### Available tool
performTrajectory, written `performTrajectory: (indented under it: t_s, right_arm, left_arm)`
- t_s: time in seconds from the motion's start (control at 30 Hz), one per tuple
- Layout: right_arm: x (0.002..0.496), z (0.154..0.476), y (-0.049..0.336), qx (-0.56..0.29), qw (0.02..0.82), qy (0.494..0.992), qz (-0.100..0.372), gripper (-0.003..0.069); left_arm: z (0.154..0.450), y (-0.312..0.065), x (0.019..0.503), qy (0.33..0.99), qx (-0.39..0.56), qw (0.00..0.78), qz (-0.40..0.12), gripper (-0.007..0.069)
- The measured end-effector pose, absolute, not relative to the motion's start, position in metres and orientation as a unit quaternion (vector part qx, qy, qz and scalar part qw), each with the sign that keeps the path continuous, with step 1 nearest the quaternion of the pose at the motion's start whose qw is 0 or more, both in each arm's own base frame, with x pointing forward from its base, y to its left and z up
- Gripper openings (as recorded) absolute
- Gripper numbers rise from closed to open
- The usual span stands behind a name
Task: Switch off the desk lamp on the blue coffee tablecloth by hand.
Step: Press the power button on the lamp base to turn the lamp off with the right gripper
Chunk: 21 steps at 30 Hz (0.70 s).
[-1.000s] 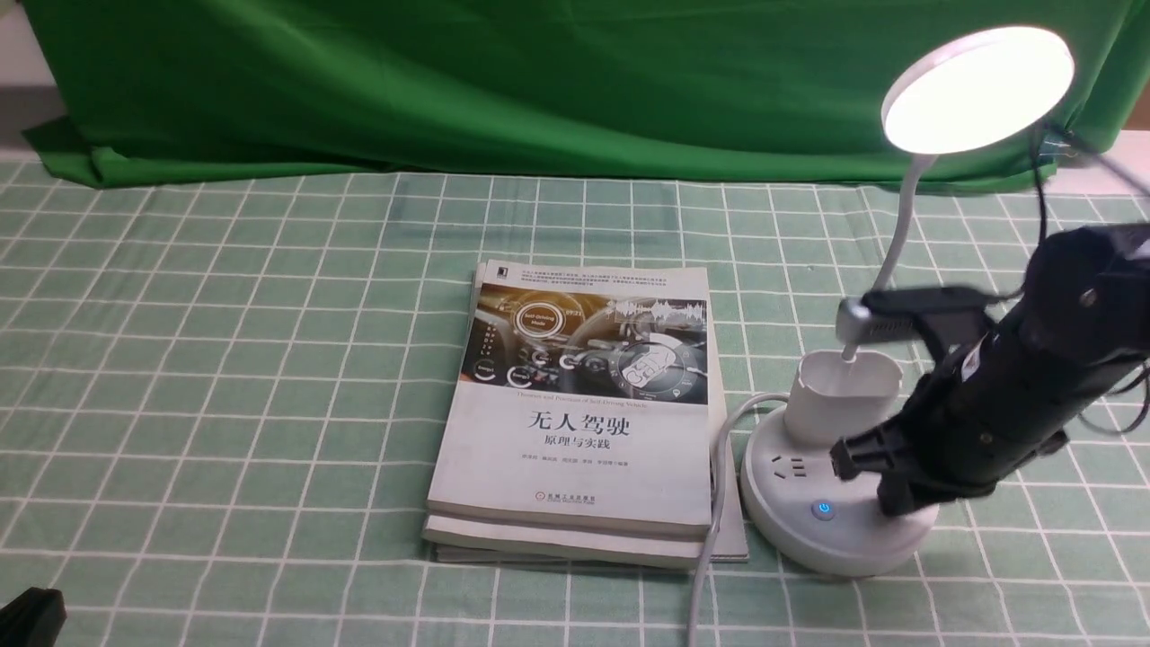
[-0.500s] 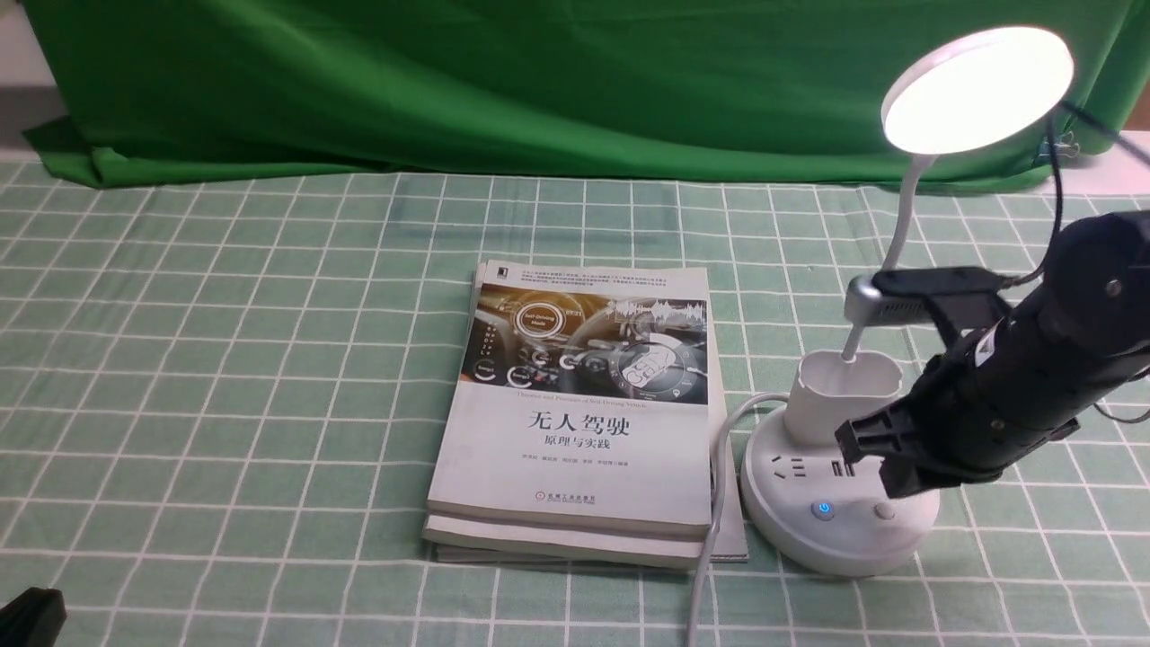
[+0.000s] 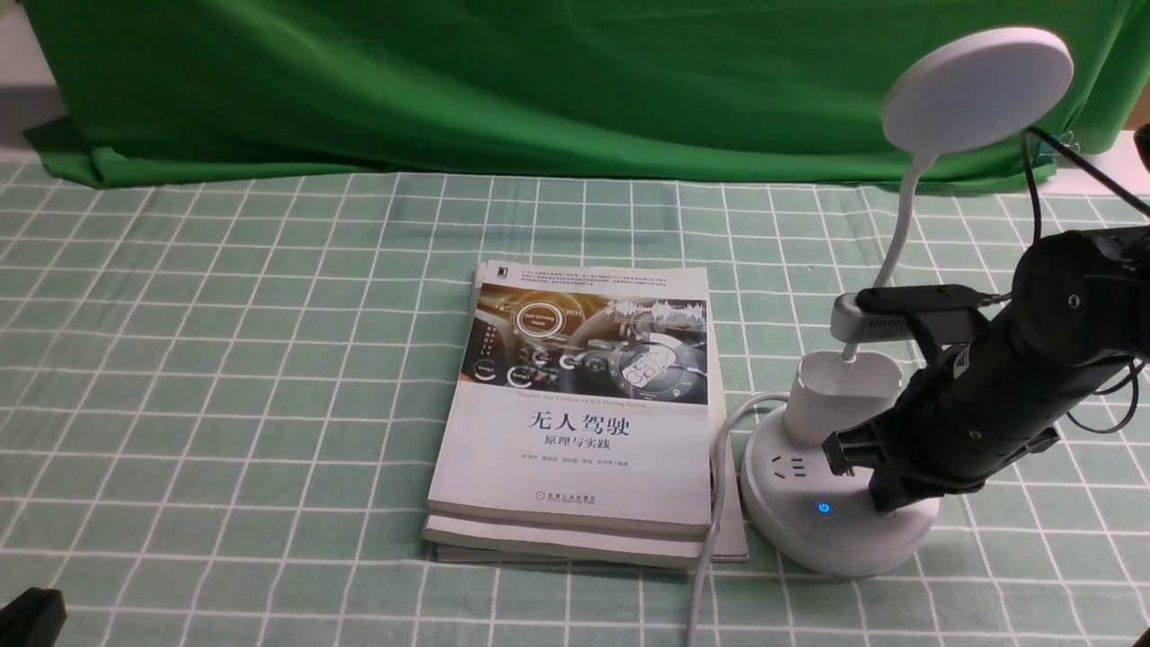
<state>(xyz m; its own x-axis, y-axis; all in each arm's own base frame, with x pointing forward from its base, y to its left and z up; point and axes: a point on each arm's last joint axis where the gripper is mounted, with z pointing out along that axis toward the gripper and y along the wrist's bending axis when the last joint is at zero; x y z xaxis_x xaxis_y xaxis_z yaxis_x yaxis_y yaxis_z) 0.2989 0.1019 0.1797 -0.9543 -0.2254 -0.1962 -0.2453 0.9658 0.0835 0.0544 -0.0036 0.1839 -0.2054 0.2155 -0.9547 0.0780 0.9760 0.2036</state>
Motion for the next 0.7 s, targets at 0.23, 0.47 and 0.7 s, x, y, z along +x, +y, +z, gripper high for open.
performTrajectory:
  t_s: [0.23, 0.47, 0.7]
  right_arm:
    - [0.296, 0.189, 0.101, -0.123, 0.107, 0.985, 0.056, 0.0035]
    - [0.292, 0.2, 0.1, -0.125, 0.118, 0.983, 0.058, 0.0035]
    - [0.293, 0.187, 0.107, -0.135, 0.1, 0.984, 0.056, 0.0035]
  left_arm:
    - [0.184, -0.004, 0.054, 0.774, 0.095, 0.623, 0.055, 0.0]
    - [0.184, -0.004, 0.054, 0.774, 0.095, 0.623, 0.055, 0.0]
    - [0.184, -0.004, 0.054, 0.774, 0.095, 0.623, 0.055, 0.0]
